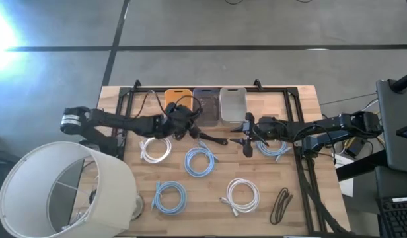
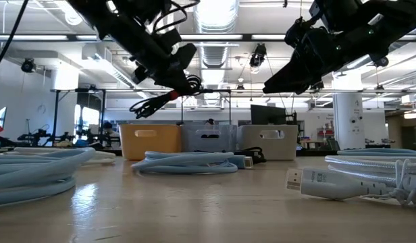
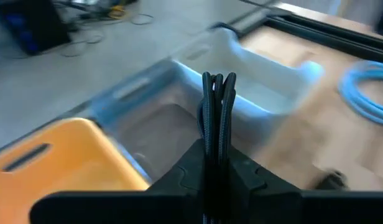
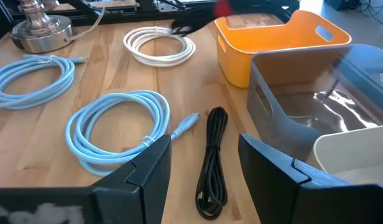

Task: Pick & Place USB Port
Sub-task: Put the middle black usb cable into the yellow bin

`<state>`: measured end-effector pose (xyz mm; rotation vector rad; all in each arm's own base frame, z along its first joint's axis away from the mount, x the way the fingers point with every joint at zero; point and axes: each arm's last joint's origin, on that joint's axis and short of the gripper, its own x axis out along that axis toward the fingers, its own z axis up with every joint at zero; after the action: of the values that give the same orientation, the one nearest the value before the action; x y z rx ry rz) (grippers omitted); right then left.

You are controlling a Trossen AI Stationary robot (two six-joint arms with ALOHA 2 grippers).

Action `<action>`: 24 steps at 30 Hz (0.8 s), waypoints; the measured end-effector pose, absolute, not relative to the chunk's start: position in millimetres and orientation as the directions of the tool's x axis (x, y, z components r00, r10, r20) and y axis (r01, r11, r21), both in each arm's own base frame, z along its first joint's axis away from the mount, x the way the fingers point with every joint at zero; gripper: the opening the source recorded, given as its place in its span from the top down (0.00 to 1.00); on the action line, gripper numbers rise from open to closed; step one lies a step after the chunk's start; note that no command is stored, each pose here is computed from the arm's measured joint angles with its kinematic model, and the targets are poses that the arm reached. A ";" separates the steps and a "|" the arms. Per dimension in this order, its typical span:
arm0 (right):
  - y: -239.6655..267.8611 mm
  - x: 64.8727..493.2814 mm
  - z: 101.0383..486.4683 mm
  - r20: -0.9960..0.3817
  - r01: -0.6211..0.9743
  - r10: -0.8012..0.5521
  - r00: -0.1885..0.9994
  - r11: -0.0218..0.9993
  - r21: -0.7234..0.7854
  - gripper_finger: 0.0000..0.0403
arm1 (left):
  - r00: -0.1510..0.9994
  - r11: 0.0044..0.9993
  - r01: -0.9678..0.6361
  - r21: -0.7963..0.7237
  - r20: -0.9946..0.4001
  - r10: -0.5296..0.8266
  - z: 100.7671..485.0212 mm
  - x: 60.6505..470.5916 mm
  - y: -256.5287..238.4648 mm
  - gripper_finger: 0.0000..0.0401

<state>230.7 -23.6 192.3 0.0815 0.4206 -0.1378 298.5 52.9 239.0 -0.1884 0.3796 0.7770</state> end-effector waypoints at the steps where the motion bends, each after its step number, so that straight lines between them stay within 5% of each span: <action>1: -23.5 230.7 192.3 -0.412 0.150 -0.116 0.904 0.987 0.050 0.54 | 0.637 0.686 -0.727 -0.025 -0.398 0.661 239.7 297.7 58.7 0.92; 24: -23.6 230.9 192.8 -0.407 0.151 -0.119 0.906 0.987 0.048 0.54 | 0.396 0.429 -0.903 -0.001 -0.388 0.832 239.0 267.6 144.9 0.92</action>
<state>230.9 -23.6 192.8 0.0788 0.4155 -0.1394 267.6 144.9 239.0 -0.2253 0.3543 1.1114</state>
